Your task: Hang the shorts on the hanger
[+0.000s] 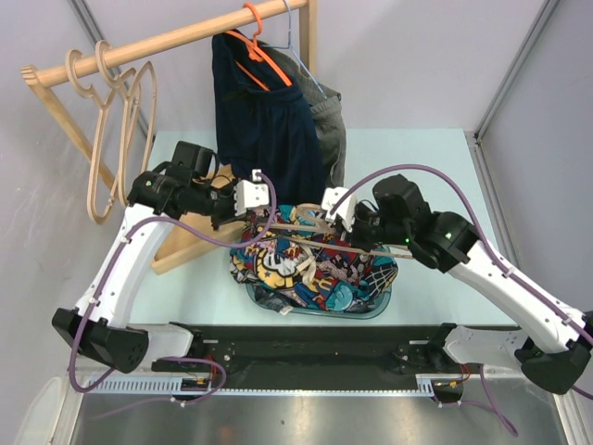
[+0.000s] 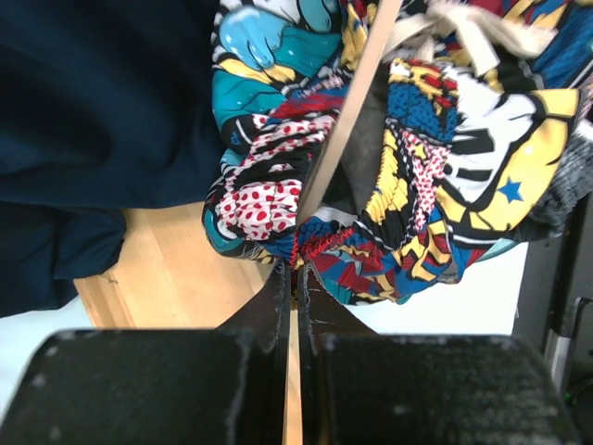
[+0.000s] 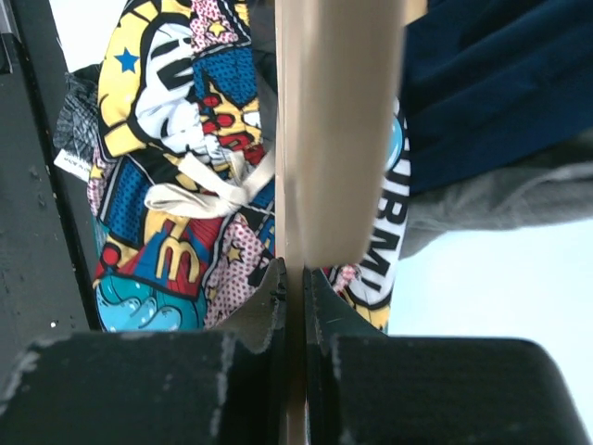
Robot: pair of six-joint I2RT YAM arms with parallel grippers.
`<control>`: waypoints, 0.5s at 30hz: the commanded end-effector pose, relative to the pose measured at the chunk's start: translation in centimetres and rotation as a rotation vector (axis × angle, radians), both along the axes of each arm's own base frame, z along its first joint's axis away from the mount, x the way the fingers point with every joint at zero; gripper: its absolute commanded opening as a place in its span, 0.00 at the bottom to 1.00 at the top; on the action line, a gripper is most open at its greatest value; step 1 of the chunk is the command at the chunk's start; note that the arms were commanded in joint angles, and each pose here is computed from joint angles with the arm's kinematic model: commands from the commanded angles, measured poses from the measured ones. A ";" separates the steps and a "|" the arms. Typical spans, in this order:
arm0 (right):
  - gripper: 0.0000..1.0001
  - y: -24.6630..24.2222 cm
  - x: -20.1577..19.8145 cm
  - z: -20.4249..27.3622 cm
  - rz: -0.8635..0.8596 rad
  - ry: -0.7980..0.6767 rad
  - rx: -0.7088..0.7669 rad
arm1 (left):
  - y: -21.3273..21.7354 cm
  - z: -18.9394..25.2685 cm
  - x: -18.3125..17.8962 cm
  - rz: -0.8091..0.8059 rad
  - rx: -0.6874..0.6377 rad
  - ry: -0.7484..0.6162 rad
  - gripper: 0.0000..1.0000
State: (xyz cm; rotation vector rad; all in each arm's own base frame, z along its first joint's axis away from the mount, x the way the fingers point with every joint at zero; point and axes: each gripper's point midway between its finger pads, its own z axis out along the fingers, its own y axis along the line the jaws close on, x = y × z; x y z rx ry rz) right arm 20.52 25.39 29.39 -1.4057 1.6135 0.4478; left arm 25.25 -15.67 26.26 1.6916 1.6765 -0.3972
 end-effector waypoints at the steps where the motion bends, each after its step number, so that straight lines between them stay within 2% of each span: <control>1: 0.00 1.9 0.7 2.1 0.012 -0.051 0.102 | -1.2 2.1 -1.3 -0.036 -0.059 0.007 0.00; 4: 0.00 3.0 1.1 2.5 0.025 -0.064 0.143 | -1.7 2.1 -2.6 -0.093 -0.051 -0.008 0.01; 6: 0.00 3.9 1.1 3.0 0.051 -0.069 0.187 | -2.4 2.5 -2.9 -0.115 -0.062 -0.024 0.06; 7: 0.00 4.5 1.3 2.9 0.060 -0.070 0.203 | -2.6 2.8 -3.0 -0.120 -0.071 -0.023 0.11; 8: 0.00 5.0 1.0 2.9 0.088 -0.065 0.217 | -2.9 3.2 -3.3 -0.132 -0.093 -0.022 0.23; 9: 0.00 5.3 0.9 2.8 0.103 -0.063 0.227 | -3.1 3.3 -3.2 -0.126 -0.101 -0.019 0.29; 10: 0.00 5.6 0.9 2.9 0.119 -0.076 0.241 | -3.2 3.5 -2.9 -0.100 -0.115 -0.020 0.39; 13: 0.00 5.9 0.5 3.3 0.164 -0.097 0.270 | -2.4 2.7 -2.4 -0.074 -0.107 -0.016 0.55; 15: 0.00 5.6 0.4 2.9 0.184 -0.093 0.275 | -1.5 2.4 -2.1 -0.059 -0.129 -0.027 0.60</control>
